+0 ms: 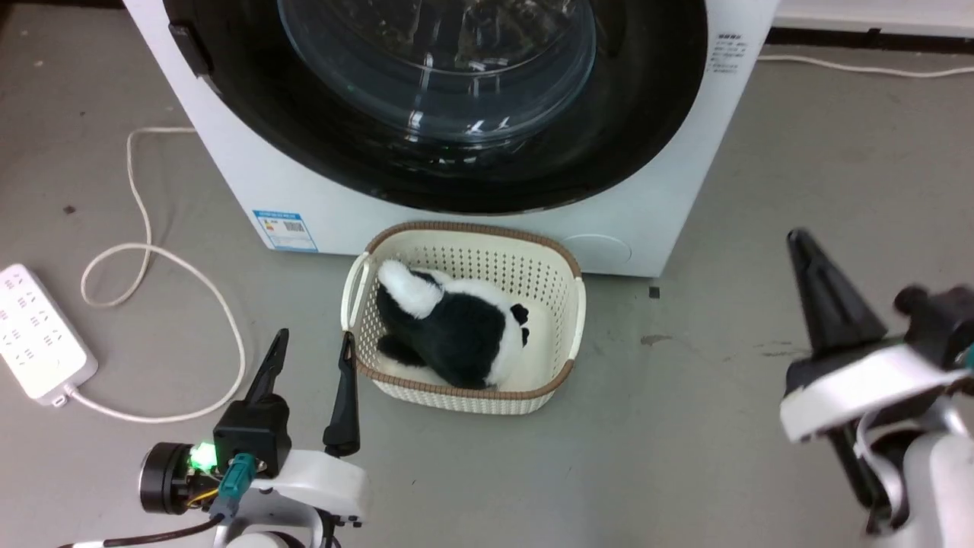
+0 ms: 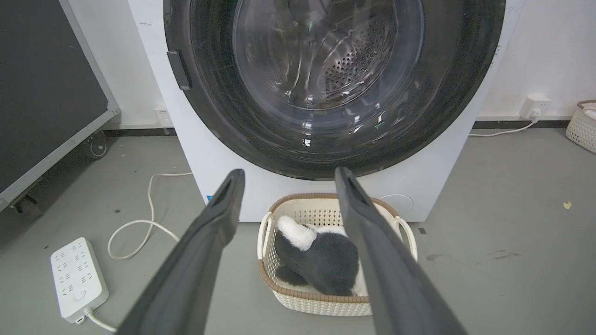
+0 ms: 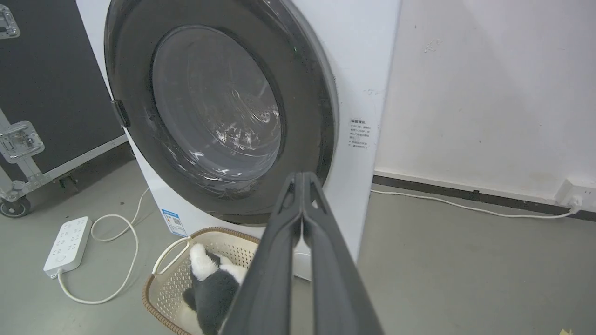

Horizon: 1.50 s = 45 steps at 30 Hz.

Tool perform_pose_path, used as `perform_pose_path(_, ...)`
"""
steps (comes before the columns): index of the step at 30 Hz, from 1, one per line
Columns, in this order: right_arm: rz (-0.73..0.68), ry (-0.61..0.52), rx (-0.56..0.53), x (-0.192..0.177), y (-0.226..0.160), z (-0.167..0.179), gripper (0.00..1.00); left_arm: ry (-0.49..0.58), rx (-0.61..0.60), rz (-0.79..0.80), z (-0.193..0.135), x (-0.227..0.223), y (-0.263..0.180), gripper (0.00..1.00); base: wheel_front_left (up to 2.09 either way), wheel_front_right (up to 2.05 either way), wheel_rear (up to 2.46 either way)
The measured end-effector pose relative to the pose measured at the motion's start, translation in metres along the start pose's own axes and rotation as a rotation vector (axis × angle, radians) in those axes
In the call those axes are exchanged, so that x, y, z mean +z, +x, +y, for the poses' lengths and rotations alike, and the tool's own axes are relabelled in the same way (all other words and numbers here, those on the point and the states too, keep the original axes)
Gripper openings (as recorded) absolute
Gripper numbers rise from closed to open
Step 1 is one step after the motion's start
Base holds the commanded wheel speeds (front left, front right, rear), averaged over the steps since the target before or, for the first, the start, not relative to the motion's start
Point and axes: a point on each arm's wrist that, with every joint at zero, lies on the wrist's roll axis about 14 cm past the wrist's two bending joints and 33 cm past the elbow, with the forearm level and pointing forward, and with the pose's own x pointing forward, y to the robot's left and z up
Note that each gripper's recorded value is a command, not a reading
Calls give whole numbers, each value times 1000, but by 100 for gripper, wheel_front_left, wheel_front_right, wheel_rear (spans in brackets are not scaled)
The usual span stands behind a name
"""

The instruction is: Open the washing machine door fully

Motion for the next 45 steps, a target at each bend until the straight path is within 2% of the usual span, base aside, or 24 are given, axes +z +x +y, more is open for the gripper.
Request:
perform_pose_path(17,30,302,-64,0,75,-24,0,2,26,8,6,-11,10,100,0,0,0)
perform_pose_path(29,152,527,-100,-26,129,-37,0,7,44,22,10,-23,17,100,0,0,0)
perform_pose_path(45,360,836,-90,-64,189,-29,0,15,71,33,16,-36,23,100,0,0,0)
